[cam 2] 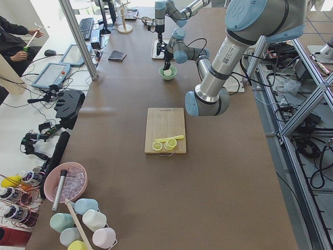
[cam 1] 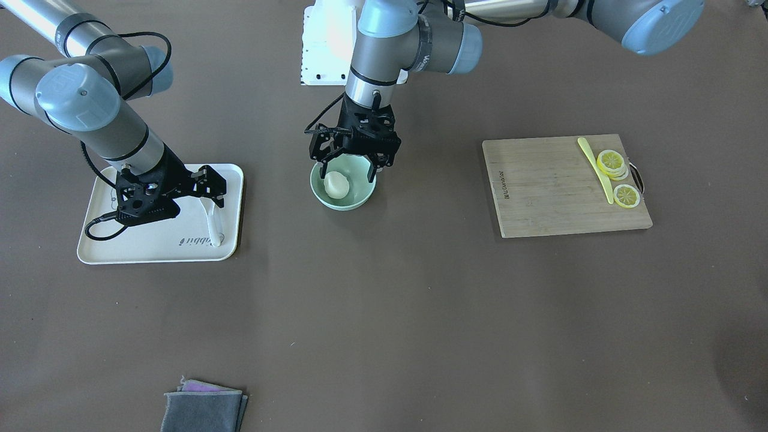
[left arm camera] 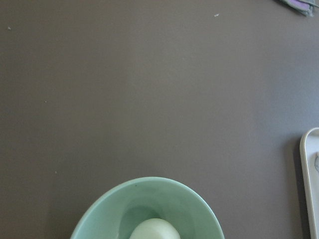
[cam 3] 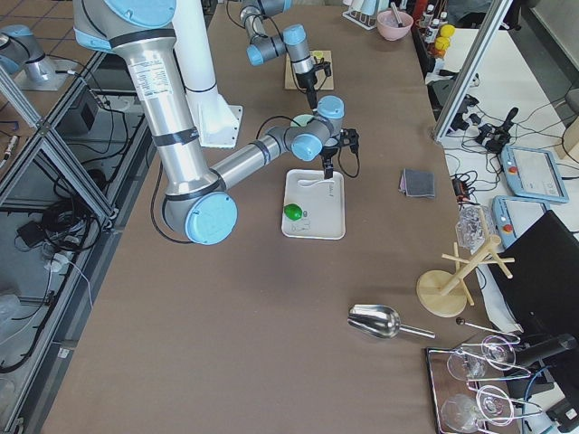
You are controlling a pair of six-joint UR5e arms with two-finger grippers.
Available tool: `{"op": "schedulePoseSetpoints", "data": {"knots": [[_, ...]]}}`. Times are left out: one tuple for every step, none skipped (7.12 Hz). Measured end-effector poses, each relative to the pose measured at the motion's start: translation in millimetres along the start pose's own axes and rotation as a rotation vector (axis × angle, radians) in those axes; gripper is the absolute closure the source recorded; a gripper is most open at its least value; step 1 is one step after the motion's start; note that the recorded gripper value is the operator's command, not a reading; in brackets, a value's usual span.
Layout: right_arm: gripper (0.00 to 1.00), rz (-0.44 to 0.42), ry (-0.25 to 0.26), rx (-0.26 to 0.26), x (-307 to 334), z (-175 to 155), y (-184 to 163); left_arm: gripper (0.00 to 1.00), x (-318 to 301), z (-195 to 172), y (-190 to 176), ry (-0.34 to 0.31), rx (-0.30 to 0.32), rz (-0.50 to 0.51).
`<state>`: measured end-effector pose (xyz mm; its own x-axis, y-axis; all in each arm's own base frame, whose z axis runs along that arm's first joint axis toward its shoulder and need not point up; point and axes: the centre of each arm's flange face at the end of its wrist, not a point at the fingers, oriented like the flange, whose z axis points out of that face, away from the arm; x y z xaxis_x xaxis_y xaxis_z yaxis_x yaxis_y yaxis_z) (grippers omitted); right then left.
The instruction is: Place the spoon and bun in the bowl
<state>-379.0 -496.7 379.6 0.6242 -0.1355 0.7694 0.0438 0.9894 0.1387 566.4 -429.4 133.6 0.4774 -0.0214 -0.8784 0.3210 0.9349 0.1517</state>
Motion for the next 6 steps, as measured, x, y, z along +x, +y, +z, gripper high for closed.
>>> {"op": "schedulePoseSetpoints", "data": {"knots": [[0.0, -0.004, 0.017, -0.004, 0.0, 10.6, -0.3, 0.02, -10.7, -11.3, -33.2, 0.005, -0.008, 0.018], [0.0, -0.008, 0.027, -0.015, -1.8, 20.1, 1.6, 0.02, -23.2, -24.3, -67.7, 0.012, -0.02, 0.036], [0.02, -0.015, 0.03, -0.025, -6.2, 27.5, 5.6, 0.02, -34.9, -34.6, -94.1, 0.015, -0.022, 0.054], [0.23, -0.025, 0.038, -0.03, -11.0, 35.1, 10.3, 0.02, -45.6, -40.3, -110.2, 0.014, -0.022, 0.067], [0.29, -0.034, 0.049, -0.028, -14.1, 41.1, 13.3, 0.02, -54.4, -43.8, -120.1, 0.014, -0.027, 0.075], [0.31, -0.037, 0.059, -0.027, -14.5, 45.6, 14.7, 0.02, -61.7, -46.2, -127.3, 0.014, -0.032, 0.076]]}}
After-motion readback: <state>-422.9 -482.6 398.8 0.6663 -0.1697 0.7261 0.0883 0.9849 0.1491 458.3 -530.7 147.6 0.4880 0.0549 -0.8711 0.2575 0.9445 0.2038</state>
